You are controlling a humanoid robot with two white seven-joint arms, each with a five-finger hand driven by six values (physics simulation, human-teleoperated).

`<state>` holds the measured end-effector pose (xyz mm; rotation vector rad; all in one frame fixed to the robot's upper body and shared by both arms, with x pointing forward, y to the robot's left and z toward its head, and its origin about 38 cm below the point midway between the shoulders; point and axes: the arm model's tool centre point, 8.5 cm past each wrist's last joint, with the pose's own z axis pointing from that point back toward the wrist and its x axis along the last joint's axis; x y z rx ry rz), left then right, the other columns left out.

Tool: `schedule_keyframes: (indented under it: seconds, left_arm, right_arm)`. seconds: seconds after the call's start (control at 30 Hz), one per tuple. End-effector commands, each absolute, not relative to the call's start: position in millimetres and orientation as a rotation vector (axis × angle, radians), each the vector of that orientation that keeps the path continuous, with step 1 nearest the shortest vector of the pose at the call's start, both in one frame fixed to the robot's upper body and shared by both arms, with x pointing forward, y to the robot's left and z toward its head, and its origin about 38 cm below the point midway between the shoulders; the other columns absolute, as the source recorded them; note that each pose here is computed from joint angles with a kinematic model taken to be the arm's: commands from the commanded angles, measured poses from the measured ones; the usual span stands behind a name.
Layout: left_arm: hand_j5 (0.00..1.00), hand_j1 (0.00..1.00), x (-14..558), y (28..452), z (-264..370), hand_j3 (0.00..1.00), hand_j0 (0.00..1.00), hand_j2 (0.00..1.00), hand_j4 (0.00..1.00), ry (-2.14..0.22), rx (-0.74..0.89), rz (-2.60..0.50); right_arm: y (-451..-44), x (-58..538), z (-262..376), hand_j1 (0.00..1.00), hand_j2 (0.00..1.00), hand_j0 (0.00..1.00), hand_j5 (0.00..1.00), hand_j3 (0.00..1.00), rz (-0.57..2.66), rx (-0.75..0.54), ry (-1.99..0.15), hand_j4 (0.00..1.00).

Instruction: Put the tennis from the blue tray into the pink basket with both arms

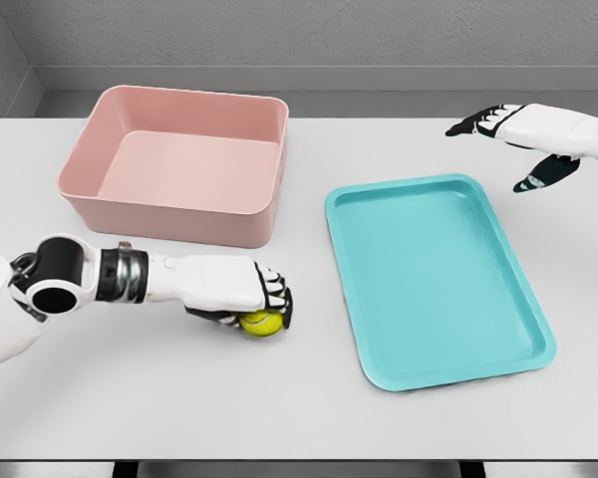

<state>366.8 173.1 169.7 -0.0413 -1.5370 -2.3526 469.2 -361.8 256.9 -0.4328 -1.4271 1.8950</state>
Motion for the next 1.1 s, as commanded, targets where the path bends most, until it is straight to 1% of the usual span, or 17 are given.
schedule_keyframes:
  seconds: [0.0,0.23,0.43,0.63,1.07]
  left_arm:
    - [0.31,0.31,364.5,174.9,181.5,0.31,0.31,0.31,0.31,-1.579,-0.055,-2.330]
    - [0.30,0.30,379.4,179.8,225.4,0.30,0.30,0.30,0.30,-1.652,0.009,-2.328]
    - [0.29,0.29,389.0,186.2,249.7,0.29,0.29,0.29,0.29,-1.683,0.068,-2.322]
    - [0.29,0.29,396.6,188.8,260.1,0.29,0.29,0.29,0.29,-1.690,0.100,-2.316]
    - [0.28,0.28,445.0,223.8,273.4,0.28,0.28,0.28,0.28,-1.622,0.228,-2.195]
  right_arm:
    - [-362.2,469.3,257.9,1.00,1.00,1.00,1.00,1.00,1.887,-0.432,-1.432,1.00]
    - [-362.5,468.8,257.5,1.00,1.00,1.00,1.00,1.00,1.888,-0.431,-1.431,1.00]
    - [-363.1,468.9,258.4,1.00,1.00,1.00,1.00,1.00,1.888,-0.434,-1.430,1.00]
    - [-363.2,469.0,258.9,1.00,1.00,1.00,1.00,1.00,1.887,-0.435,-1.432,1.00]
    - [-363.7,469.1,258.7,1.00,1.00,1.00,1.00,1.00,1.886,-0.436,-1.430,1.00]
